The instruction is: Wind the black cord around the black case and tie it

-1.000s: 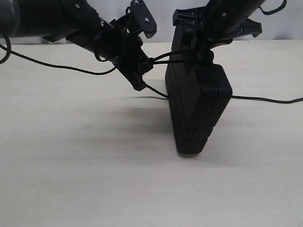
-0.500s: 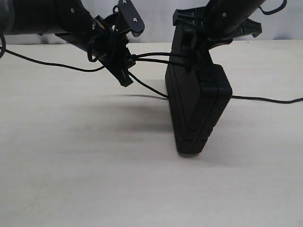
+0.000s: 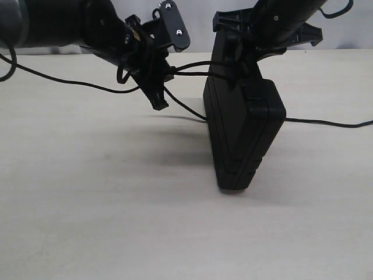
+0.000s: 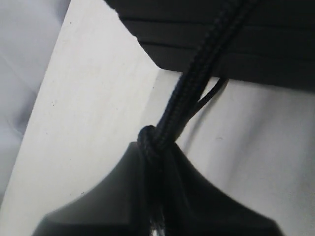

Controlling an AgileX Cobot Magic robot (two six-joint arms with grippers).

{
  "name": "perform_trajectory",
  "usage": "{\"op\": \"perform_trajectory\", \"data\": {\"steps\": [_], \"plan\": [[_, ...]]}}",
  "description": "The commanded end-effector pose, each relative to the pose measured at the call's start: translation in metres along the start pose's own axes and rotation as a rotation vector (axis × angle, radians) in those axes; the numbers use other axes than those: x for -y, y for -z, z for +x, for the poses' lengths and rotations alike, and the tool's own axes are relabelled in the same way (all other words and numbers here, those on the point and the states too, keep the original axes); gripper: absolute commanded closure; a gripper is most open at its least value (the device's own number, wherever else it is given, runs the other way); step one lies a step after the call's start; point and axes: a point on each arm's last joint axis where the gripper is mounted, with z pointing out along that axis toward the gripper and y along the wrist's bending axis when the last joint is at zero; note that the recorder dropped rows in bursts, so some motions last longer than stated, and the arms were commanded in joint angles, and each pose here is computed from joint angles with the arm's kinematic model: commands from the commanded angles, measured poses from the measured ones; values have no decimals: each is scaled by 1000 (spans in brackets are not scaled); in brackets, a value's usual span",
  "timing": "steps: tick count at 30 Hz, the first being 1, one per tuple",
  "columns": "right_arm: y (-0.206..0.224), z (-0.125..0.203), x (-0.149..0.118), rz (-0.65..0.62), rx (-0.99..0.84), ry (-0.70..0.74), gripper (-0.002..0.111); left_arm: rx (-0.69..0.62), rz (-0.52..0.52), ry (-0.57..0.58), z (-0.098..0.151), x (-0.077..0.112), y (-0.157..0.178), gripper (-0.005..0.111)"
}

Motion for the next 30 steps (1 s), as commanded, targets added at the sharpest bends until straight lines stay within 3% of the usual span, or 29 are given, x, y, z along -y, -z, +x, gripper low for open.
{"op": "perform_trajectory", "data": {"steps": [1, 6, 11, 19, 24, 30], "plan": [[2, 1, -2, -12, -9, -11, 104, 36, -37, -84, -16, 8, 2, 107], [2, 1, -2, -12, -9, -11, 104, 56, -61, -107, -20, 9, 2, 107], [2, 1, -2, -12, -9, -11, 104, 34, -78, -89, -10, -2, 3, 107], [2, 1, -2, -12, -9, -11, 104, -34, -212, -54, -3, -14, 4, 107], [2, 1, -2, -12, -9, -11, 104, -71, -331, 87, 2, -24, 8, 107], [2, 1, -2, -12, -9, -11, 104, -93, -303, 152, -1, -16, 7, 107]]}}
